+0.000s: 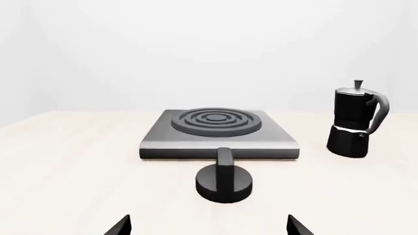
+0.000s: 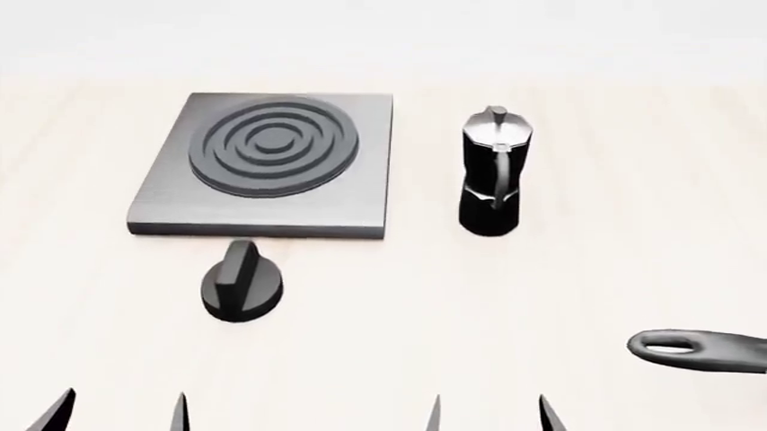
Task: Put the moka pot on the stove.
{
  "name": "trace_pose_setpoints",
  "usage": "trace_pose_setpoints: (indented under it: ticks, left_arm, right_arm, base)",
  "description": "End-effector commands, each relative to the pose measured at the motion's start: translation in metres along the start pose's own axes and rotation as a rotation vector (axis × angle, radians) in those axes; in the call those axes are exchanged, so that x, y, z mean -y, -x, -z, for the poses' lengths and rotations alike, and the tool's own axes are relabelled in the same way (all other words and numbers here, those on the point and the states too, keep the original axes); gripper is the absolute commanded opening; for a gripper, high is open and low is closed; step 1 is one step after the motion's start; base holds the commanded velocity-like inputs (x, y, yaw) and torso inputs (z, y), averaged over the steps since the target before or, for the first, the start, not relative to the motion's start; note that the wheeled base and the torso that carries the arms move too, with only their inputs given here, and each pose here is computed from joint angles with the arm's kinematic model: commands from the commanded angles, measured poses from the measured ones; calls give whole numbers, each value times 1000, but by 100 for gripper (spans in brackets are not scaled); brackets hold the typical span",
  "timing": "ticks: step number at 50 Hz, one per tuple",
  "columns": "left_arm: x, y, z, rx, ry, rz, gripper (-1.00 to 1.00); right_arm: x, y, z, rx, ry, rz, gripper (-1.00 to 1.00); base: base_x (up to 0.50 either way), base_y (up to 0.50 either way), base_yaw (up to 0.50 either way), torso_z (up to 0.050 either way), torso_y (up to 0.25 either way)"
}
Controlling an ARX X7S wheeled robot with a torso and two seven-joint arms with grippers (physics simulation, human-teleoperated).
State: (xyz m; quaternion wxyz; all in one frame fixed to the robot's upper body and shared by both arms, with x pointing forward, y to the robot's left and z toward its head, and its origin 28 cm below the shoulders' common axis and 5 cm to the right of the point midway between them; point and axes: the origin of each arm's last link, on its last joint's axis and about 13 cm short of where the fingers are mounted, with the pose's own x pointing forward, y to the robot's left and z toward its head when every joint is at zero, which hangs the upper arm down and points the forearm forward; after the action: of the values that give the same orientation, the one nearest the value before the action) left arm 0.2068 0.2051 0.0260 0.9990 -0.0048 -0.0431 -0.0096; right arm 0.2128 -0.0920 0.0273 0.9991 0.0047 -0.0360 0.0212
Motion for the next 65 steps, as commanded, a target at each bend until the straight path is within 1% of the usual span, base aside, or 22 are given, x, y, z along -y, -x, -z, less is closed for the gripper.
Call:
trace_pose_setpoints:
  ticks: [1,7,65]
  left_arm:
    - [0,0,-1,-2,1,2,100]
    - [-1,3,0,-13,17,-9,100]
    - [-1,1,3,-32,12,2,100]
  right_arm:
    - [0,0,1,-3,-2,1,100]
    - [-2,-1,2,-8,-6,-16,100]
    - [-5,0,6,-24,-5,-27,100]
  base:
    - [223,0,0,0,0]
    - [232,0,0,0,0]
    - [233,0,0,0,0]
